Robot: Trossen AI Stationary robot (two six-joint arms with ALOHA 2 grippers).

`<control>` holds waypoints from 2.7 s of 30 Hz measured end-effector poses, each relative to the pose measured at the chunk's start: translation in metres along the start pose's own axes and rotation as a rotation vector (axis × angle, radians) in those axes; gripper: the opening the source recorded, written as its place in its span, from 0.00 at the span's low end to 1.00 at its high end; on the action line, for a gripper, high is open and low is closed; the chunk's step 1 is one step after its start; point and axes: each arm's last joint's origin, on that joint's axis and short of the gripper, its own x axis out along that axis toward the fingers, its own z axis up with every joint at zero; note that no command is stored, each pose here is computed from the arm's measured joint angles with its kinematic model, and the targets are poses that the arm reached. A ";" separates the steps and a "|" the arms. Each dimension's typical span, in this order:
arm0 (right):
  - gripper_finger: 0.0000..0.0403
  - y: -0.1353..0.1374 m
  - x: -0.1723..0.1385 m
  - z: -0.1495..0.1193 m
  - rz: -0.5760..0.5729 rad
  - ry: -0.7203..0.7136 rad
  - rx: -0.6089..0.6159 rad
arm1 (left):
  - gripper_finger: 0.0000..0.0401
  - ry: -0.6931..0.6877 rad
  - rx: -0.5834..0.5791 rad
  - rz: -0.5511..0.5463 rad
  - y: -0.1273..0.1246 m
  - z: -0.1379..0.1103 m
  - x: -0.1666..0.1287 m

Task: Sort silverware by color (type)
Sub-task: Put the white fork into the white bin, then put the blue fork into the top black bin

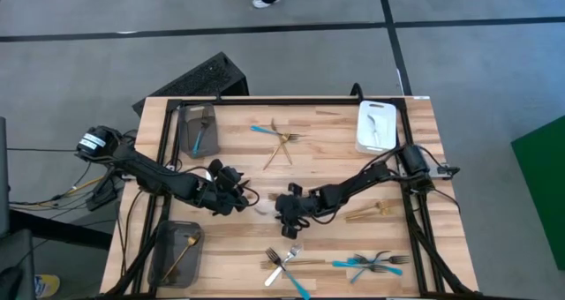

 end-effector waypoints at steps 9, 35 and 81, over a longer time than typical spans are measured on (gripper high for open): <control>0.09 -0.013 -0.012 0.002 -0.054 0.101 0.005 | 0.32 0.002 0.000 -0.002 0.000 0.000 0.000; 0.10 -0.157 -0.229 -0.047 -0.965 -0.105 0.506 | 0.32 0.002 0.029 0.031 0.002 -0.005 -0.002; 0.58 -0.195 -0.157 0.019 -0.488 -0.397 0.349 | 0.32 0.005 -0.017 0.086 0.011 0.002 0.008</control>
